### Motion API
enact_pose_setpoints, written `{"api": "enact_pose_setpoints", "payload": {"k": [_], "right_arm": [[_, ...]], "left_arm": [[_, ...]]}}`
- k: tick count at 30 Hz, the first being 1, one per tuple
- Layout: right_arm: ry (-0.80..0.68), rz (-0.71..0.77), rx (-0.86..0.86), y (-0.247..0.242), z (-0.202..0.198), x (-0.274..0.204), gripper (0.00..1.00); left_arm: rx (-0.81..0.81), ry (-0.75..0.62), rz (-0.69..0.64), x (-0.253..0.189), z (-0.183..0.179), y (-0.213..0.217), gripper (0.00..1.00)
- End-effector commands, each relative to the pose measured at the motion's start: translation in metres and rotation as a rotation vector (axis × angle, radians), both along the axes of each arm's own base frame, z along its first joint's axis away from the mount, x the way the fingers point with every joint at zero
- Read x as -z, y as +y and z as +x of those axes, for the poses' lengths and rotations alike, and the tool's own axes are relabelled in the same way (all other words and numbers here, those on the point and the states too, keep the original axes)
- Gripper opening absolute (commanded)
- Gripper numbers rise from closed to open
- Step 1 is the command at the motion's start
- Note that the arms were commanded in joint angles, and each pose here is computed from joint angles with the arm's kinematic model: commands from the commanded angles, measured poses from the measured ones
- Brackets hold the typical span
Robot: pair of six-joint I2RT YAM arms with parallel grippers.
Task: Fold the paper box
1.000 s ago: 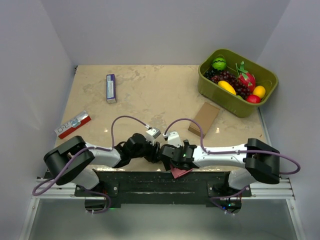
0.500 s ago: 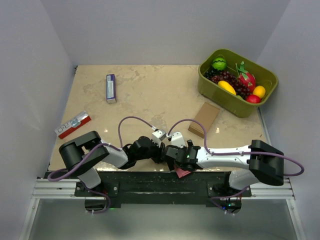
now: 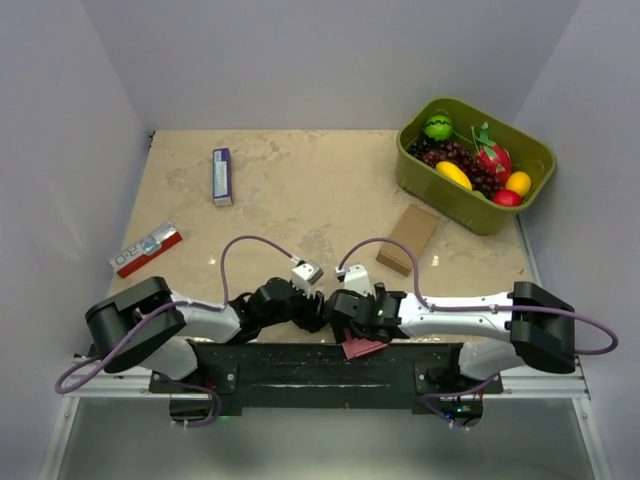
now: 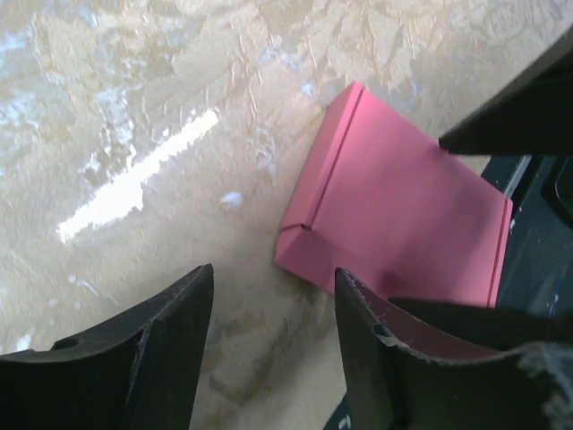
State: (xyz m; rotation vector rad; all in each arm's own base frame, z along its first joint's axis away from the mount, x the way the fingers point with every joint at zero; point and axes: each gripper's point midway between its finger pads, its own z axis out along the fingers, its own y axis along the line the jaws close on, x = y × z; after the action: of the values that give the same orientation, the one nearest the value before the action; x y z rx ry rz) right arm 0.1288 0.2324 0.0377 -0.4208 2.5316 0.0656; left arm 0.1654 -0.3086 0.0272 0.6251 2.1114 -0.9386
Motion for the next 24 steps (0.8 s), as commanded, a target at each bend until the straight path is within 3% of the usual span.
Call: {"api": "enact_pose_setpoints", "payload": {"k": [1, 9, 14, 18, 24], "right_arm": [[-0.009, 0.1, 0.07, 0.005, 0.006, -0.033, 0.99], [-0.005, 0.261, 0.215, -0.021, 0.029, -0.048, 0.99], [-0.022, 0.316, 0.405, -0.061, 0.043, -0.034, 0.91], [-0.053, 0.248, 0.521, -0.094, 0.042, -0.026, 0.87], [0.041, 0.109, 0.543, -0.109, 0.023, 0.005, 0.76]], "left_arm": [[-0.009, 0.011, 0.04, 0.006, -0.01, 0.016, 0.61], [-0.06, 0.054, -0.103, -0.022, -0.018, 0.016, 0.58], [0.008, 0.107, -0.19, -0.032, -0.033, -0.008, 0.33], [0.066, 0.152, -0.219, -0.029, -0.049, -0.027, 0.23], [0.1, 0.172, -0.237, -0.027, -0.056, -0.04, 0.21]]}}
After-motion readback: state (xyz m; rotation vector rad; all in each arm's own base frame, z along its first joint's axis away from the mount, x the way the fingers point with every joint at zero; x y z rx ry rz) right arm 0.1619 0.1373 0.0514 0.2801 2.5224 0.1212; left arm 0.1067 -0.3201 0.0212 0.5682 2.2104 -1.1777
